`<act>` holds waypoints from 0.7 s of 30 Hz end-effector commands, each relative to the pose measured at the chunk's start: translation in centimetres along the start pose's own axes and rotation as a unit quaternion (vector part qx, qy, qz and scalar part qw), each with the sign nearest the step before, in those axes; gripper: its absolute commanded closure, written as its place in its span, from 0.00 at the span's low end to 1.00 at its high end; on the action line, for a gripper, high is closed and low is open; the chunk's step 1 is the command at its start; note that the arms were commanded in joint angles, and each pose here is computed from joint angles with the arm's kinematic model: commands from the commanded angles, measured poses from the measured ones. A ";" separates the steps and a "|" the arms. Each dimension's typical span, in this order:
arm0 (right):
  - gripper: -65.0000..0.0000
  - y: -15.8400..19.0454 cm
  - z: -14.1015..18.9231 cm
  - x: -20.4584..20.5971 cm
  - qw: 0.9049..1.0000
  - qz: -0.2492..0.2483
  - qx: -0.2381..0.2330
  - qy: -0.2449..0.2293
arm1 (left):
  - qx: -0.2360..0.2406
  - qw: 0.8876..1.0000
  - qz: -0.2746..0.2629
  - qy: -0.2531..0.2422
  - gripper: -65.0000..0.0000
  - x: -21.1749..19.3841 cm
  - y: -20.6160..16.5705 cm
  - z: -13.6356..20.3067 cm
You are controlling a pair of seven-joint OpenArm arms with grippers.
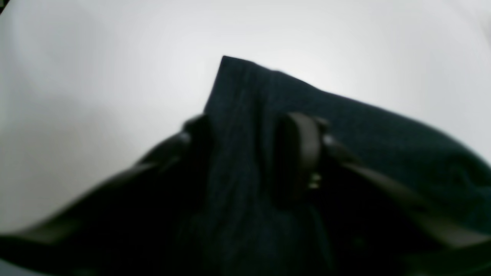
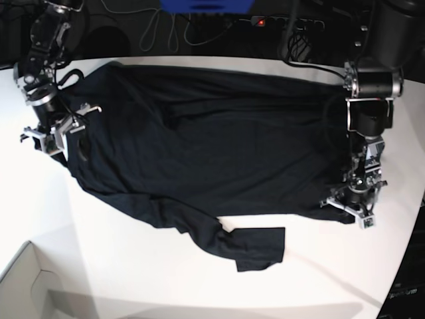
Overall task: Layout the t-shirt on the table in an organized manner, then fold the t-shirt properly
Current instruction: 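Move both grippers down the shirt sides and grasp the side edges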
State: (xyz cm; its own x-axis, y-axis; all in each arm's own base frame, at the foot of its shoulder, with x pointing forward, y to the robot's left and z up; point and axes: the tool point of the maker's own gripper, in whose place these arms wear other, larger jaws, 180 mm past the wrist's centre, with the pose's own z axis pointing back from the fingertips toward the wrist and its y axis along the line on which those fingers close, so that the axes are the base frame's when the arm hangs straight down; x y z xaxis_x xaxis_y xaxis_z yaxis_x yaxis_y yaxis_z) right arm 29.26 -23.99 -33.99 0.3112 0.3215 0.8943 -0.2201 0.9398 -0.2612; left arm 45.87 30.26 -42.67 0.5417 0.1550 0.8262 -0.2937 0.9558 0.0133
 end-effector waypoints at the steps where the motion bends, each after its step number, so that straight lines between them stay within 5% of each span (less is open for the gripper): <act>1: 0.53 -0.8 -0.4 2.0 0.999 0.005 -0.006 -0.032 | 0.003 1.000 -0.001 0.005 0.74 0.5 0.4 -0.1; 5: 0.53 -2.2 -2.3 3.6 1.000 0.010 -0.021 -0.017 | 0.005 1.000 -0.002 0.005 0.94 0.6 0.5 -0.1; 8: 0.53 -2.1 -4.3 4.0 1.000 0.006 -0.014 0.007 | 0.005 1.000 -0.002 0.005 0.99 0.5 0.6 -0.1; 17: 0.47 -0.2 -10.0 4.8 0.999 -0.019 0.035 0.025 | 0.001 1.000 -0.004 0.009 1.00 -0.1 0.1 0.0; 21: 0.43 0.4 -12.2 3.8 0.997 0.007 0.049 0.062 | 0.001 1.000 -0.005 0.012 1.00 -0.3 0.1 0.0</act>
State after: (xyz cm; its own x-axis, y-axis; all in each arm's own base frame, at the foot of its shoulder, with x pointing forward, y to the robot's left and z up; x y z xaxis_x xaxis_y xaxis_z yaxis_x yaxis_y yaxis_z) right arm 40.54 -20.55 -37.16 0.4707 0.3560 0.8073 -0.3299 0.9196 -0.2131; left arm 45.61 30.24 -42.83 0.5365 0.1426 0.8318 -0.2898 0.9568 0.0229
